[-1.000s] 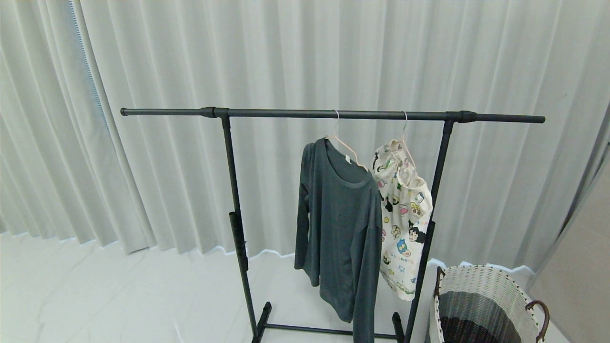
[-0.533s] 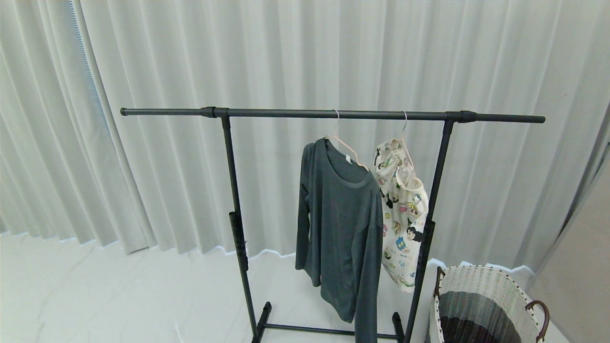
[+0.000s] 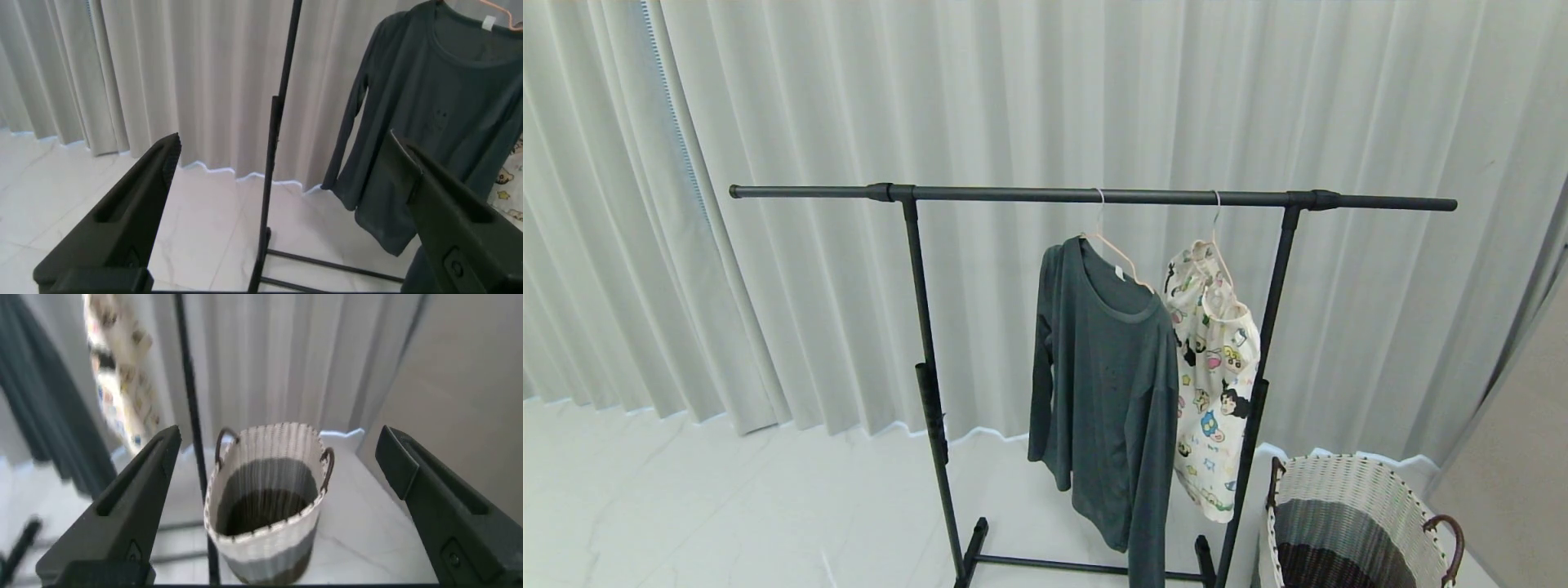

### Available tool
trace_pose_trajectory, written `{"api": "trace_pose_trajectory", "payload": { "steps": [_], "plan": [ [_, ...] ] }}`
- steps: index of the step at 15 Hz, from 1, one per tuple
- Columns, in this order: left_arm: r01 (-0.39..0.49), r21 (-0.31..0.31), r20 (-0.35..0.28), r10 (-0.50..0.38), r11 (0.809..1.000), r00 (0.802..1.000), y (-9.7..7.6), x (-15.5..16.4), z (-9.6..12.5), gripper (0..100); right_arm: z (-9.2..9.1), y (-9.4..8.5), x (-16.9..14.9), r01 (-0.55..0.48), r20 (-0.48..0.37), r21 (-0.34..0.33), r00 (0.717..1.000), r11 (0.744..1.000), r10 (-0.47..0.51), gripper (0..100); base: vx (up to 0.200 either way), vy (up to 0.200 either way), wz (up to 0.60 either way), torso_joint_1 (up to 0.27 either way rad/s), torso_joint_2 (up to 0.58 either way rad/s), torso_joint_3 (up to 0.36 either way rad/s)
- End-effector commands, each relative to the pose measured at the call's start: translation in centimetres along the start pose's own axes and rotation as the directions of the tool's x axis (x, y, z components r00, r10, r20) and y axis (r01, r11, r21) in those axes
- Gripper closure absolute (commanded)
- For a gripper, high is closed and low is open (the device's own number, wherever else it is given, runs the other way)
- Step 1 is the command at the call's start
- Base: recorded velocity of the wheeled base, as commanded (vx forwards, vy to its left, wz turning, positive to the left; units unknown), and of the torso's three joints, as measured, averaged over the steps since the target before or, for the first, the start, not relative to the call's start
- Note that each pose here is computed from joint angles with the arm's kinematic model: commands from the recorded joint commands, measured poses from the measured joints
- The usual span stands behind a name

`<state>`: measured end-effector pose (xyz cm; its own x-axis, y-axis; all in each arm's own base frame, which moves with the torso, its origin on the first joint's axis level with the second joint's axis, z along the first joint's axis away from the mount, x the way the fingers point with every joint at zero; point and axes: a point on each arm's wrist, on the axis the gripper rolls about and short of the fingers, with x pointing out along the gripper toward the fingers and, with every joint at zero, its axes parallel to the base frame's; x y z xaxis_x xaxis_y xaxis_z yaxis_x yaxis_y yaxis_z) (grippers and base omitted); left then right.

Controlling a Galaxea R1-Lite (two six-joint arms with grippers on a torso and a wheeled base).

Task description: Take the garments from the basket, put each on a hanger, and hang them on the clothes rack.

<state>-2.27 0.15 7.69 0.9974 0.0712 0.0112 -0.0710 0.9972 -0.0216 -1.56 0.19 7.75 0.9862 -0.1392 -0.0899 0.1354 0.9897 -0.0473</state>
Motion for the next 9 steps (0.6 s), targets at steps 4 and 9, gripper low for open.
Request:
{"api": "trace_pose_trajectory", "payload": {
  "steps": [4,9],
  "plan": [
    [-0.001,0.004,0.001,0.001,1.000,1.000,0.00,0.00,0.01,0,-0.02,-0.04,0.03,-0.050,-0.004,-0.027,0.999,0.998,0.050,0,0.000,0.000,0.00,0.000,0.00,0.000],
    [-0.002,0.004,0.001,0.002,1.000,1.000,0.00,0.00,0.01,0,-0.05,-0.02,0.03,-0.058,-0.007,-0.053,0.998,0.997,0.058,0,0.000,0.000,0.00,0.000,0.00,0.000]
  ]
}}
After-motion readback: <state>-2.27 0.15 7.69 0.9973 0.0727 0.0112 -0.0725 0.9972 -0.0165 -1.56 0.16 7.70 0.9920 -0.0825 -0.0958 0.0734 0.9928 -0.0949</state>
